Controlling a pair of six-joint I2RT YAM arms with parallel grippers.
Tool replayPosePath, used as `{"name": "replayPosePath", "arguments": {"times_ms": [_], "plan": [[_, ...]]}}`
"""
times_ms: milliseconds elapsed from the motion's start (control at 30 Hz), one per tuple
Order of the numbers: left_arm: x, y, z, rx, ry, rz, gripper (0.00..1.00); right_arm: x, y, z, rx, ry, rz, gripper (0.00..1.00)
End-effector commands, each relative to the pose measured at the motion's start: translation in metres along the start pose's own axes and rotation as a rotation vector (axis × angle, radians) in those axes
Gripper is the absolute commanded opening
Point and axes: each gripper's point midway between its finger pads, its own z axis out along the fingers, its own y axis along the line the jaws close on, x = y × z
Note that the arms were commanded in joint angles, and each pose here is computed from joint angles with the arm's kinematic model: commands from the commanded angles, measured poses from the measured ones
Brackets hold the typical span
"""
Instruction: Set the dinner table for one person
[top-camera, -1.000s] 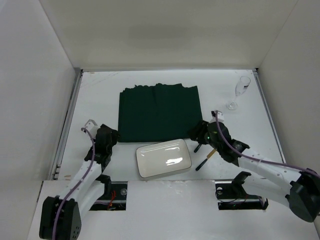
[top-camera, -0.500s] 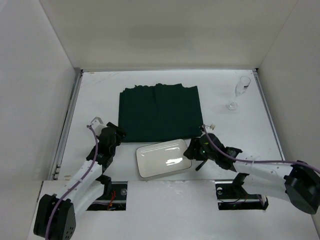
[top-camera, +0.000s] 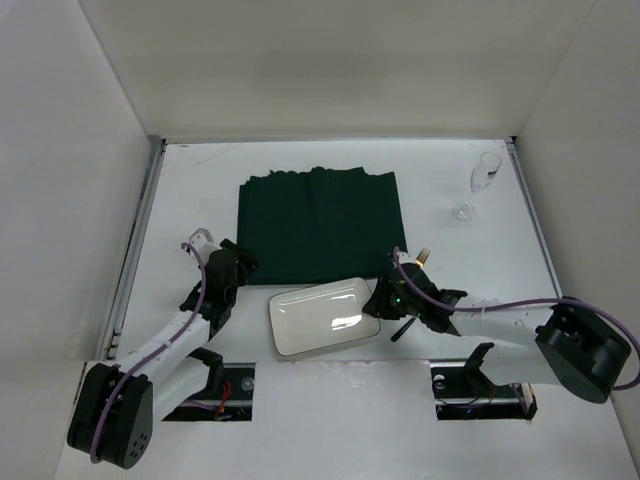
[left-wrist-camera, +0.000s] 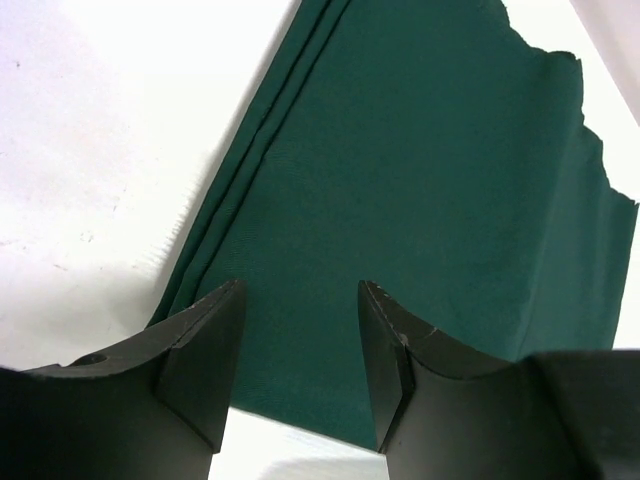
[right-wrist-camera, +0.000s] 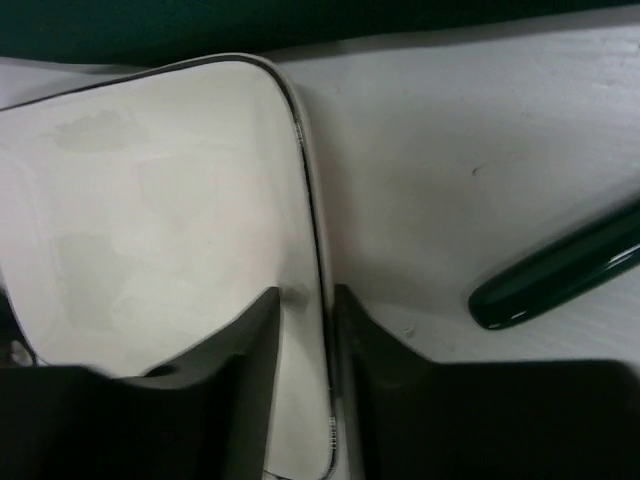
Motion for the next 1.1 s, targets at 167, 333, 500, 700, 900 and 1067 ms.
{"name": "replayPosePath", "arguments": {"times_ms": [167,333,500,700,900,1067], "plan": [[-0.026,-0.025,0.003,0.066,-0.073,-0.038,0.46,-0.011,0.005,-0.005,-0.042,-0.03,0.048,0.07],[-0.032,-0.026,0.002,0.071,-0.092,-0.049,0.46,-0.032,0.042,-0.034,-0.196,-0.09,0.06,0.05],[-0.037,-0.028,0.001,0.073,-0.103,-0.051,0.46,-0.067,0.082,-0.067,-0.342,-0.169,0.08,0.04],[-0.039,-0.028,0.0,0.075,-0.107,-0.056,0.46,-0.114,0.128,-0.095,-0.469,-0.245,0.098,0.04],[-0.041,-0.02,-0.001,0.063,-0.117,-0.06,0.46,-0.162,0.15,-0.096,-0.507,-0.294,0.129,0.04],[-0.038,-0.012,0.0,0.048,-0.117,-0.068,0.46,-0.216,0.148,-0.074,-0.487,-0.357,0.151,0.04]]}}
